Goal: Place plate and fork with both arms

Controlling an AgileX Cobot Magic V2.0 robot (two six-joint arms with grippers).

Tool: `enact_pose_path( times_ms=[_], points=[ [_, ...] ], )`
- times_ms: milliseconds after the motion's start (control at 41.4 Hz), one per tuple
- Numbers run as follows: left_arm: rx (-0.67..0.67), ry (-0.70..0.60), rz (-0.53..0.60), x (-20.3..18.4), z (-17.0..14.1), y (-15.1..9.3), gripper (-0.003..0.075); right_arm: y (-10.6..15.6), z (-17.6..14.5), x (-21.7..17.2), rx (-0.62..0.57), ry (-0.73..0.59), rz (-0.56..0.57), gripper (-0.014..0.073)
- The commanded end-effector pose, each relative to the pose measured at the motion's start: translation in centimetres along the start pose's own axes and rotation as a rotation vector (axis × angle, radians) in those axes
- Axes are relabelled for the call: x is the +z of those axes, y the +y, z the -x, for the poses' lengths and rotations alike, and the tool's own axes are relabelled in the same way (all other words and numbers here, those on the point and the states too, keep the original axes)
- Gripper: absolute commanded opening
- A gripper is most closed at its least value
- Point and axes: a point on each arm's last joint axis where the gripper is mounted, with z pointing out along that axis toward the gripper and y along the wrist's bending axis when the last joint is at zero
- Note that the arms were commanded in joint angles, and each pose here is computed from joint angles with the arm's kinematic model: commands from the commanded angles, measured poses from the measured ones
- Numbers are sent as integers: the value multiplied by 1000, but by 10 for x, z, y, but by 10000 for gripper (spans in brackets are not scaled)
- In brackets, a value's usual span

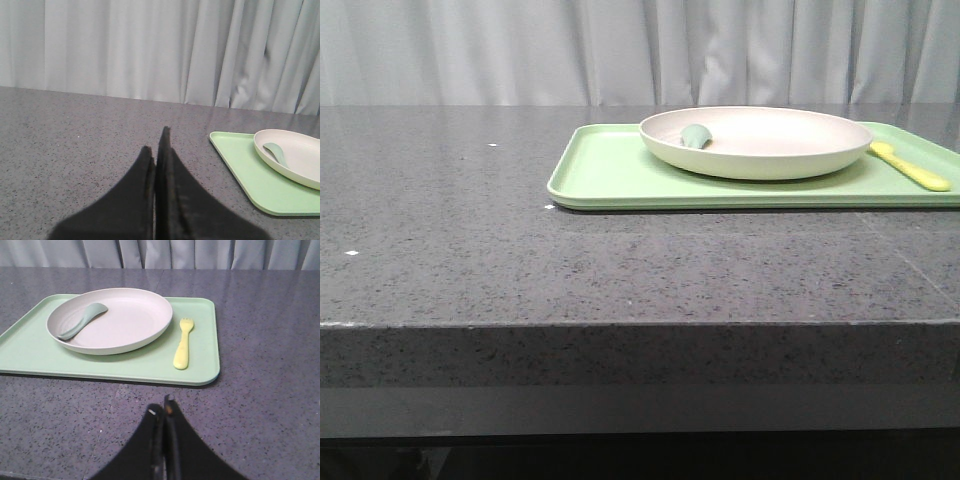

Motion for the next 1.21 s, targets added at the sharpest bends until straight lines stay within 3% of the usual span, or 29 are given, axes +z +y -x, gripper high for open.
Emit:
enact_pose_path(
  times_ms=[0, 387, 750, 967, 1185],
  points=[
    [-3, -108, -8, -1, 17, -2, -18, 1, 15, -2, -11, -100, -1, -28],
    [-4, -94, -6, 0, 11, -1, -18, 1, 15, -2, -11, -100, -1, -28],
    [12, -80, 87, -14, -59, 12, -18, 1, 15, -2, -11, -100, -1, -28],
    [6, 14, 107, -7, -97, 19, -18, 0, 15, -2, -11, -98, -2, -28],
    [3, 70, 112, -6, -108, 20, -18, 0, 15, -2, -11, -97, -2, -28]
  ],
)
